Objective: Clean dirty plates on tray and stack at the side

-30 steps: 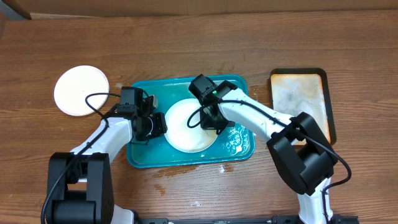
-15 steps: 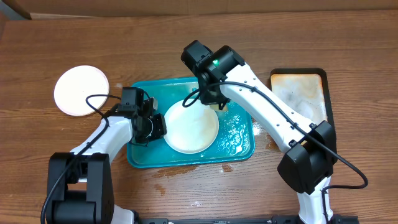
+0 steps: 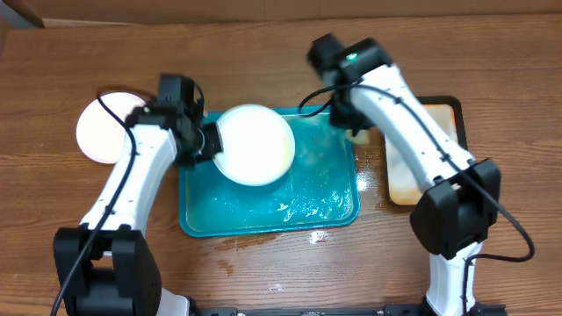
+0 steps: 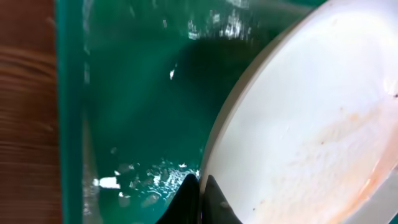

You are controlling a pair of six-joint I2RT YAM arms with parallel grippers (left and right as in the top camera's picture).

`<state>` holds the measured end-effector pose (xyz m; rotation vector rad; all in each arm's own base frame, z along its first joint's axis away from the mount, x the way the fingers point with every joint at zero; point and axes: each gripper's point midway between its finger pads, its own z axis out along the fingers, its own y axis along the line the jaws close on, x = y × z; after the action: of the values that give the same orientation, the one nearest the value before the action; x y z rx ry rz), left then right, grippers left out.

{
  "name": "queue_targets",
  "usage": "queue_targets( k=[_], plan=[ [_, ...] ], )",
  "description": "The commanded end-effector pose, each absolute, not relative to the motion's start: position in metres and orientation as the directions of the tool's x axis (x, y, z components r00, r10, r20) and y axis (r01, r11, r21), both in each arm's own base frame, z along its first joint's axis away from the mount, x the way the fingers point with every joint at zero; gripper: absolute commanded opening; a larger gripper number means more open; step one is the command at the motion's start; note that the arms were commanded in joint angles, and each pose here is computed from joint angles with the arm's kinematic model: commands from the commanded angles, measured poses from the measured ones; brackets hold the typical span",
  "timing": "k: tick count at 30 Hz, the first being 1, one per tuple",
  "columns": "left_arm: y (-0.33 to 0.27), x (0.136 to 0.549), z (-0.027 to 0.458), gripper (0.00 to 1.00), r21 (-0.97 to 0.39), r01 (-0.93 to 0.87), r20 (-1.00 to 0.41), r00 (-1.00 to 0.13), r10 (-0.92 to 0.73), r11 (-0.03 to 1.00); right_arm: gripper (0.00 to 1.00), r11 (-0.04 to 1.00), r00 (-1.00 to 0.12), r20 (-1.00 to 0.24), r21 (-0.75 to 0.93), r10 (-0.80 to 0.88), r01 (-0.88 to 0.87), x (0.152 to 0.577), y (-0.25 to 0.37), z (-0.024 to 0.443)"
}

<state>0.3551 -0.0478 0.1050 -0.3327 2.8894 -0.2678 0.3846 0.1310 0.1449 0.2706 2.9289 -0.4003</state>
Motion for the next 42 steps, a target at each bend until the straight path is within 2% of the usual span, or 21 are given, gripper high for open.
queue_targets(
  k=[1,8,19,27,42],
  plan=[
    [-0.037,0.372,0.146,0.04,-0.066,-0.199,-0.304,-0.929,-0.21,0.978,0.04,0.943,-0.959,-0.183,-0.217,0.215,0.252,0.388,0.11,0.149],
    [-0.029,0.36,0.202,0.04,0.275,-0.211,-0.395,-0.914,-0.09,0.938,0.04,0.924,-0.952,-0.127,-0.236,0.279,0.302,0.388,0.07,0.132],
    [-0.041,0.334,0.25,0.04,0.573,-0.233,-0.479,-0.873,0.091,0.786,0.04,0.89,-0.926,0.008,-0.278,0.378,0.361,0.362,0.018,0.075],
    [-0.03,0.33,0.265,0.04,0.654,-0.264,-0.495,-0.858,0.137,0.709,0.04,0.874,-0.904,0.067,-0.294,0.423,0.387,0.344,-0.001,0.05],
    [-0.052,0.332,0.287,0.04,0.728,-0.238,-0.521,-0.802,0.293,0.643,0.04,0.873,-0.903,0.045,-0.282,0.427,0.398,0.349,-0.001,0.046]
  ],
)
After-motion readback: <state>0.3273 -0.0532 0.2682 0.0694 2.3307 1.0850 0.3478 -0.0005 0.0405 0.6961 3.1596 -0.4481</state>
